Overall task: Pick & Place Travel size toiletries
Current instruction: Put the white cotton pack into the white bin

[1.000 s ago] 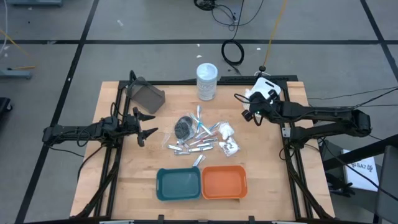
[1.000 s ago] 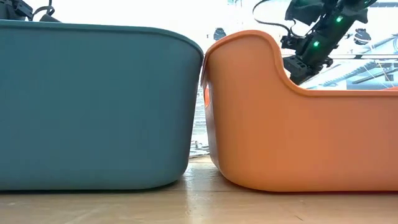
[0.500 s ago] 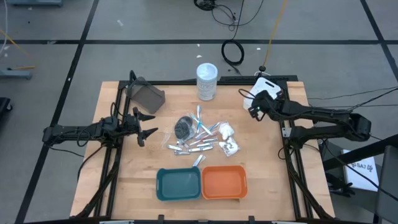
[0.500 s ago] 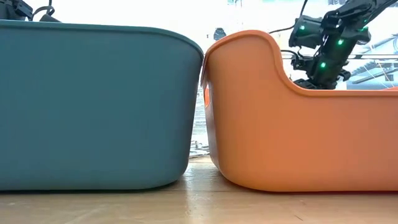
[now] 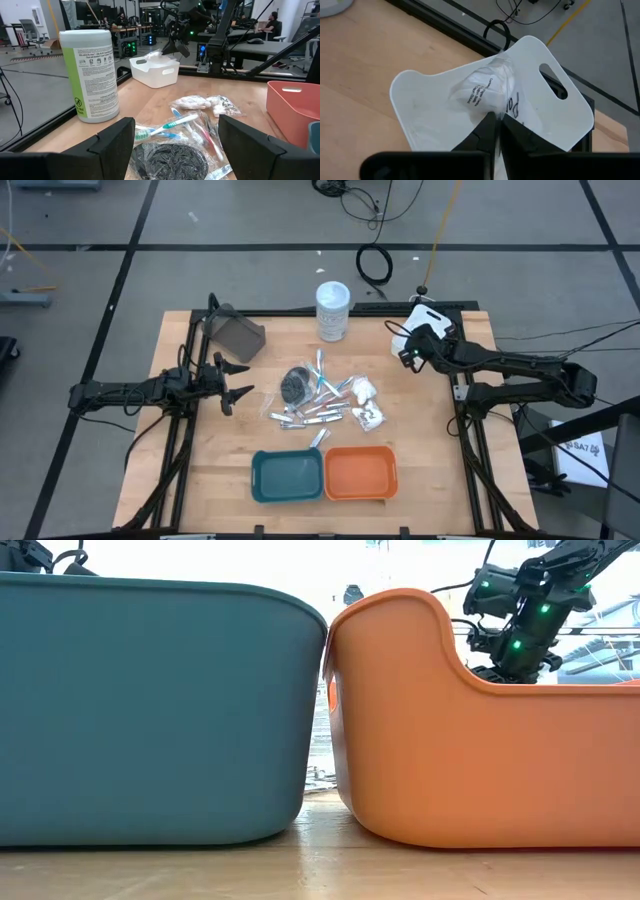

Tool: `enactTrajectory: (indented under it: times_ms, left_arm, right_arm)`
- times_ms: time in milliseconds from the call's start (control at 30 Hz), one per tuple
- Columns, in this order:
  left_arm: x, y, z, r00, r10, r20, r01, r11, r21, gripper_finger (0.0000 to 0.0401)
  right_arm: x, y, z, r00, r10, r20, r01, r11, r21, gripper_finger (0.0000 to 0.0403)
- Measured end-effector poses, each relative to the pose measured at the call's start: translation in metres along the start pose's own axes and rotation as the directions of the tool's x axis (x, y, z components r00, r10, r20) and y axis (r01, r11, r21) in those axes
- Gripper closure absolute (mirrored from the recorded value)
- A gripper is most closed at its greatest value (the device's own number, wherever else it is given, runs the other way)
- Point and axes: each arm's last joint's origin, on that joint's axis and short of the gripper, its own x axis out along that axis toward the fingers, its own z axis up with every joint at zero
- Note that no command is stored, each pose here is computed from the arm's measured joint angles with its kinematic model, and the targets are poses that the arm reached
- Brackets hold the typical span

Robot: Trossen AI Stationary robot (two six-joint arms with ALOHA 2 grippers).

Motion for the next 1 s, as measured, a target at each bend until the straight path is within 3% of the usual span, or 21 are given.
enactTrajectory:
  times_ms: [400,600,800,1000]
  left_arm:
    - [0.0,0.0,0.0,1.0,0.0,0.0,0.0,1.0,0.0,0.0121]
    - [0.0,0.0,0.0,1.0,0.0,0.0,0.0,1.0,0.0,0.0121]
    - [0.0,0.0,0.0,1.0,0.0,0.0,0.0,1.0,0.0,0.0121]
    - [0.0,0.0,0.0,1.0,0.0,0.0,0.0,1.0,0.0,0.0121]
  right_arm:
    - [0.0,0.0,0.0,1.0,0.0,0.002,0.0,1.0,0.002,0.0328]
    - [0.0,0.003,0.007,0.998,0.03,0.062,-0.032,0.999,0.034,0.0307]
    - [-0.002,0.011,0.019,0.969,0.209,0.134,-0.216,0.975,0.042,0.0298]
    - [-0.007,0.02,0.027,0.879,0.448,0.165,-0.458,0.888,0.032,0.0298]
